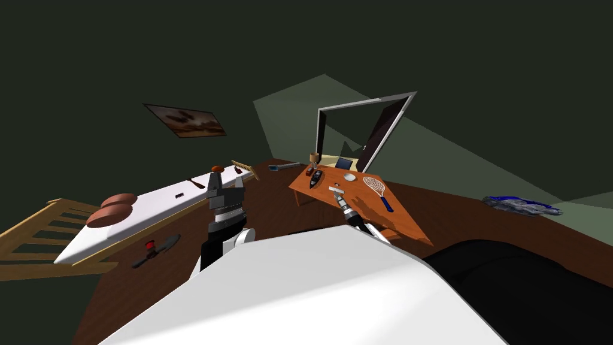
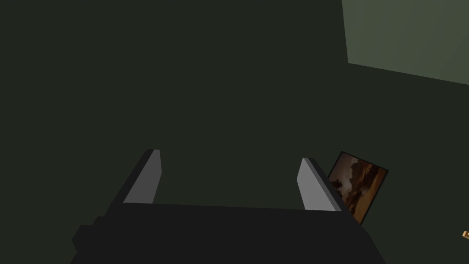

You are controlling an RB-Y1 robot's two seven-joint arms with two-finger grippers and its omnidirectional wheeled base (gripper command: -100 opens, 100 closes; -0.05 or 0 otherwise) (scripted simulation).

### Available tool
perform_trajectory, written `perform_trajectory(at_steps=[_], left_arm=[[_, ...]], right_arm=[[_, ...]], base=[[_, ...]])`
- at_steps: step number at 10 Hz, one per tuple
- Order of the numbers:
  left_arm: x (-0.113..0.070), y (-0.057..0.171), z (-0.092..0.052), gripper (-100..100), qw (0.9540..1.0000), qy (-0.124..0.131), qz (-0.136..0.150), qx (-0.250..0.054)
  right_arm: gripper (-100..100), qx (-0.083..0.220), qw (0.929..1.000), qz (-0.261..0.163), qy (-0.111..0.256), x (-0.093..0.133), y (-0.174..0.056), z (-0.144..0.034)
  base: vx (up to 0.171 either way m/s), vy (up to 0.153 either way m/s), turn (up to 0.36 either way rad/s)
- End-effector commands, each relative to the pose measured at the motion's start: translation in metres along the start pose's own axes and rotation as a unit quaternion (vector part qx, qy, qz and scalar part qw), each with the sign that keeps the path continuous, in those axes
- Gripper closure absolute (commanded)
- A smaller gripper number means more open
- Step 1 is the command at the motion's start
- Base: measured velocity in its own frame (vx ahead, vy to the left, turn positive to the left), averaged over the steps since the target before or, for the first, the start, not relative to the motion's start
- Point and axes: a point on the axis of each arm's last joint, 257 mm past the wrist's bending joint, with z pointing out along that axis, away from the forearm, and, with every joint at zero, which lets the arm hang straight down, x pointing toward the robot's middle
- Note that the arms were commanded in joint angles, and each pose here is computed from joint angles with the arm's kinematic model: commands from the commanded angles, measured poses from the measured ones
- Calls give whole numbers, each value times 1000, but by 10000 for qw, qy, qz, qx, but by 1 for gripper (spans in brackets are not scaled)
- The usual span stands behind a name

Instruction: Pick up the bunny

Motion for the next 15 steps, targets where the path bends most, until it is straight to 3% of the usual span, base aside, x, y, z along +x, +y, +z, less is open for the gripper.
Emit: perform_trajectory(at_steps=[1,3,4,5,8,9,10,11,14,15], left_arm=[[0,0,0,0,10000,0,0,0],[0,0,0,0,10000,0,1,0],[0,0,0,0,10000,0,1,0],[0,0,0,0,10000,0,0,0],[0,0,0,0,10000,0,0,0],[0,0,0,0,10000,0,0,0],[0,0,0,0,10000,0,1,0],[0,0,0,0,10000,0,1,0],[0,0,0,0,10000,0,1,-1],[0,0,0,0,10000,0,1,-1]], right_arm=[[-100,421,9985,-287,199,6,-36,-15],[-100,536,9979,-286,217,8,-47,-19],[-100,810,9950,-477,350,8,-71,-30],[-100,866,9945,-477,359,9,-76,-32],[-100,1765,9756,-1053,773,4,-151,-79],[-100,1837,9742,-1053,784,4,-157,-83],[-100,2110,9652,-1246,916,-1,-178,-101],[-100,2147,9643,-1245,922,-1,-181,-103],[-100,3010,9272,-1809,1303,-27,-244,-165],[-100,3013,9271,-1809,1303,-27,-244,-166]], base=[[41,83,195],[31,52,20],[33,42,126],[33,41,69],[81,92,175],[78,71,39],[60,55,75],[49,37,70],[122,60,162],[105,66,30]])
